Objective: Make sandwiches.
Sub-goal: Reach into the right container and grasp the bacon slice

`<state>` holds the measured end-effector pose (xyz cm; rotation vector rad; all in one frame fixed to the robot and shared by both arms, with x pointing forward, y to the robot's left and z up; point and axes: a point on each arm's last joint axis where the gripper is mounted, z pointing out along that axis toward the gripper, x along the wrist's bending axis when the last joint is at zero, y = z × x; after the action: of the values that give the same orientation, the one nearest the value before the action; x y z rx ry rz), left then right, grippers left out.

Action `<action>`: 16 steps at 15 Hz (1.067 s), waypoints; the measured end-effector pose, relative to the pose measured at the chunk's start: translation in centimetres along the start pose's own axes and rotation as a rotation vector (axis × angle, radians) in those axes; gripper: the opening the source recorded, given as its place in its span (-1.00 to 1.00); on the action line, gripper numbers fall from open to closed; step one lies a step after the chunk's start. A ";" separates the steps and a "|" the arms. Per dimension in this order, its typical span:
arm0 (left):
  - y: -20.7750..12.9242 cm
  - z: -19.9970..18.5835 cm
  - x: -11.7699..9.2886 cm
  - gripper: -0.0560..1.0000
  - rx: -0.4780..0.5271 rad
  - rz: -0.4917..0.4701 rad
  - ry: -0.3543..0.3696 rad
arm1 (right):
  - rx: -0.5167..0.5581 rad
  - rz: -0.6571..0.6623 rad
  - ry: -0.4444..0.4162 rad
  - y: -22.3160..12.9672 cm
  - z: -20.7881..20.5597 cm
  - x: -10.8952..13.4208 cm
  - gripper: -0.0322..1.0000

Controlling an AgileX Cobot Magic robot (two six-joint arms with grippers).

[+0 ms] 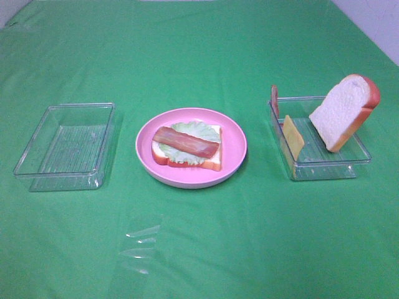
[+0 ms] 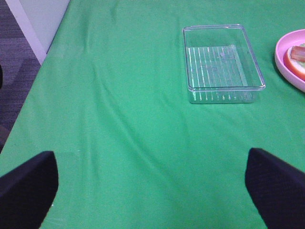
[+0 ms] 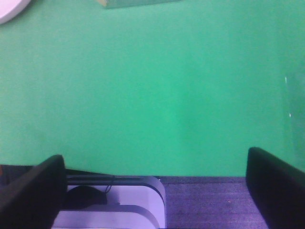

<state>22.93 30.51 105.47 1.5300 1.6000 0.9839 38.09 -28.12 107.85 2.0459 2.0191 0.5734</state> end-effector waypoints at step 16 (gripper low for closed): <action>0.0 0.0 0.0 0.98 0.000 -0.001 -0.001 | 0.059 0.000 0.098 26.3 11.6 5.6 0.97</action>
<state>22.93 30.50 105.47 1.5289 1.6003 0.9823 66.76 -22.16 108.90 2.0892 2.1147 0.6332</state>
